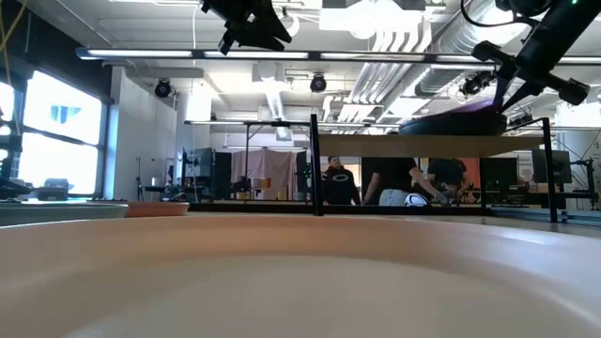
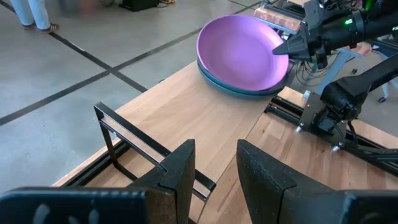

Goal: Place and stack plates onto a shelf
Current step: Stack the purple plate on top of the black plate on the shelf, then stack the black plate on top of the purple plate on the shelf

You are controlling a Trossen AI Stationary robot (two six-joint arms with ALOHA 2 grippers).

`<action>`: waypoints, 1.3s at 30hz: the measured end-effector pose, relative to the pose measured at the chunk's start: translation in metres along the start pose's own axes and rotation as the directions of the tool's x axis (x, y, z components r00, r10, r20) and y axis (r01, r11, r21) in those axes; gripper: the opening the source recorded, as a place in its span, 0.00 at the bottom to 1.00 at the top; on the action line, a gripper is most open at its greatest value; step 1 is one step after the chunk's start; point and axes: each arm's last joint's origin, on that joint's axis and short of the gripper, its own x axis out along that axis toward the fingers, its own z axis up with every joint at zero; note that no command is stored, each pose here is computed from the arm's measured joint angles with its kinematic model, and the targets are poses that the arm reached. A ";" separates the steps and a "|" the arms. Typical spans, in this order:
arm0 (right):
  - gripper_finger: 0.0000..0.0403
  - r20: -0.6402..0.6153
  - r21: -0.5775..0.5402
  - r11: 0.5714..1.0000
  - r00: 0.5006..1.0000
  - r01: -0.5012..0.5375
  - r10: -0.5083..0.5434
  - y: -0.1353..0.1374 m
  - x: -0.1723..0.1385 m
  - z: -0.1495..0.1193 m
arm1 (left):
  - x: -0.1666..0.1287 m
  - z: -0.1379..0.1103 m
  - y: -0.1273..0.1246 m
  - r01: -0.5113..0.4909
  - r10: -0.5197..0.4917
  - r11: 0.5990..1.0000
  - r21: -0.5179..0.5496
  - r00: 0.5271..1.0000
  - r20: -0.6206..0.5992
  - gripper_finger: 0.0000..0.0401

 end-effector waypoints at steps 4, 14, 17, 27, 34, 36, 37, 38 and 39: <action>0.11 0.004 -0.001 1.000 1.000 0.000 0.000 0.000 0.000 0.000 | 0.000 0.000 0.000 0.000 0.000 1.000 0.000 1.000 0.000 0.27; 0.21 0.006 -0.018 0.999 0.999 -0.033 0.033 -0.001 -0.007 0.004 | 0.000 0.000 0.000 0.000 0.000 1.000 0.000 1.000 0.001 0.26; 0.23 0.008 -0.029 0.997 0.998 -0.068 0.068 -0.001 -0.013 0.007 | 0.000 0.000 0.000 0.000 0.000 1.000 -0.001 1.000 0.000 0.26; 0.25 -0.001 -0.051 0.991 0.992 -0.124 0.124 -0.004 -0.024 0.012 | 0.000 0.000 0.000 0.000 0.000 1.000 -0.001 1.000 0.000 0.26; 0.25 -0.046 -0.077 0.987 0.990 -0.139 0.135 -0.003 -0.024 0.011 | 0.000 -0.004 0.001 -0.010 0.011 1.000 0.009 0.999 -0.040 0.26; 0.25 -0.082 -0.100 0.983 0.986 -0.153 0.145 -0.003 -0.024 0.010 | -0.001 -0.009 0.002 -0.021 0.023 0.999 0.024 0.995 -0.098 0.26; 0.25 -0.106 -0.117 0.979 0.983 -0.165 0.153 -0.002 -0.024 0.009 | -0.001 -0.013 0.003 -0.020 0.025 0.999 0.033 0.990 -0.139 0.27; 0.25 -0.134 -0.130 0.975 0.977 -0.180 0.163 -0.002 -0.024 0.008 | -0.002 -0.017 0.004 -0.021 0.028 0.999 0.041 0.983 -0.180 0.26; 0.25 -0.163 -0.146 0.969 0.971 -0.198 0.174 -0.001 -0.024 0.008 | -0.003 -0.021 0.005 -0.030 0.039 0.999 0.043 0.974 -0.225 0.26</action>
